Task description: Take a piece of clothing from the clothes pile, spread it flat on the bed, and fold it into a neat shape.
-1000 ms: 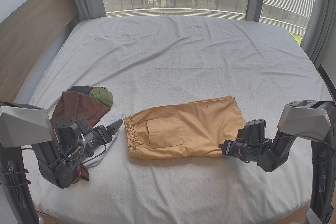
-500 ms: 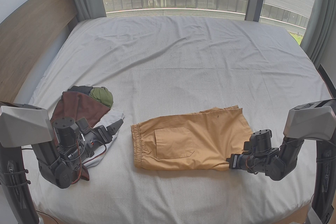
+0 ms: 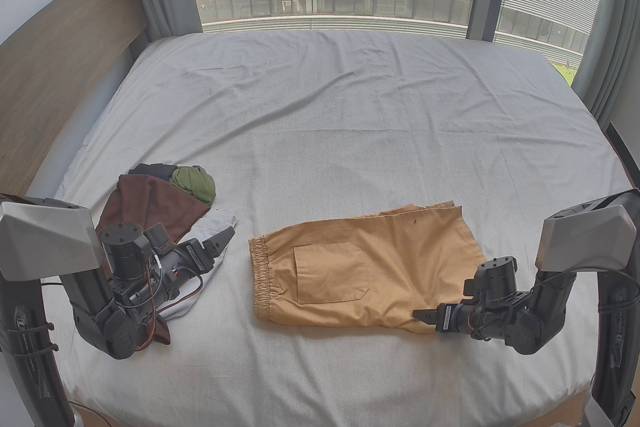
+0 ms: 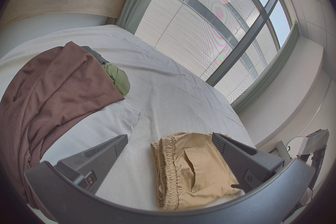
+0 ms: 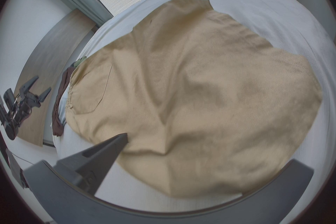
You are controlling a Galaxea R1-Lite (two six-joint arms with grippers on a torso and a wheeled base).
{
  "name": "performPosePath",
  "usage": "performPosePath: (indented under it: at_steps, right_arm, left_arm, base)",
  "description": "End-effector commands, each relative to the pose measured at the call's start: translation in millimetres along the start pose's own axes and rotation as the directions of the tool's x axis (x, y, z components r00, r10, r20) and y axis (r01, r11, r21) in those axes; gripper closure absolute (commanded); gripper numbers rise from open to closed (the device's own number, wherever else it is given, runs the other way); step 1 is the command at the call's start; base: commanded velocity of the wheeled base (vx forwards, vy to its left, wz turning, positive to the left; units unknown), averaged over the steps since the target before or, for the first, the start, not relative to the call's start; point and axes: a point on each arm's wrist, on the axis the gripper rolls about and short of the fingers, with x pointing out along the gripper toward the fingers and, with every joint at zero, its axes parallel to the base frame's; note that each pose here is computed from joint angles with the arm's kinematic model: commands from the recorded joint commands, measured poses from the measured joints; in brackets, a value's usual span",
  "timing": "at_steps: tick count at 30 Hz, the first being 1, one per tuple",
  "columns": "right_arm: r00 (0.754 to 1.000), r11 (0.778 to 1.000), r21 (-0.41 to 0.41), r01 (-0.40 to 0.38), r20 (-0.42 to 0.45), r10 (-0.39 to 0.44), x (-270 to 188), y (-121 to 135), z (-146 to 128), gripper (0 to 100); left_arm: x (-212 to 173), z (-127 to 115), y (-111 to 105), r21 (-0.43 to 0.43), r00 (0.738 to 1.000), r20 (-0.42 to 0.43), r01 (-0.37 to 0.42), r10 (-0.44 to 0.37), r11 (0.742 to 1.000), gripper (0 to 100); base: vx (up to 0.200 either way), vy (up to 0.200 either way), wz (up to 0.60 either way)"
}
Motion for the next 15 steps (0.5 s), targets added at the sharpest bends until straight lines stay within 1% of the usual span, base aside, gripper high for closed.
performPosePath:
  at_steps: [1,3,5,8,10,13,14,15]
  right_arm:
    - [0.997,1.000,-0.022,-0.010,-0.079,0.008,-8,6,-20,0]
    - [0.992,0.998,-0.044,-0.049,-0.115,0.044,-13,14,-29,0]
    - [0.989,0.994,-0.059,-0.088,-0.126,0.080,-18,23,-32,0]
    - [0.975,0.979,-0.088,-0.183,-0.144,0.169,-30,44,-36,0]
    - [0.968,0.969,-0.097,-0.226,-0.135,0.212,-34,54,-35,0]
    - [0.946,0.941,-0.107,-0.322,-0.077,0.315,-45,75,-29,0]
    - [0.945,0.939,-0.107,-0.326,-0.073,0.319,-46,75,-28,0]
    - [0.926,0.919,-0.116,-0.378,-0.035,0.377,-50,84,-23,0]
  left_arm:
    - [0,0,0,0.000,1.000,0.000,0.002,-0.002,1.000,0]
    - [0,0,0,0.000,1.000,0.000,0.002,-0.002,1.000,0]
    - [0,-1,0,-0.001,1.000,-0.001,0.001,-0.001,1.000,0]
    - [0,0,0,-0.001,1.000,0.000,0.002,-0.002,1.000,0]
    - [0,-1,-1,-0.001,1.000,-0.005,0.002,-0.002,1.000,0]
    - [-1,-4,-2,-0.001,1.000,-0.014,0.005,-0.005,1.000,0]
    - [0,-4,-2,-0.001,1.000,-0.017,0.006,-0.006,1.000,0]
    - [-1,-7,-3,-0.002,1.000,-0.029,0.009,-0.009,1.000,0]
  base:
    - [0.000,0.000,0.00]
    - [0.000,0.000,0.00]
    - [0.000,0.000,0.00]
    - [0.000,0.000,0.00]
    - [0.000,0.000,0.00]
    - [0.000,0.000,0.00]
    - [0.000,0.000,0.00]
    - [0.000,0.000,0.00]
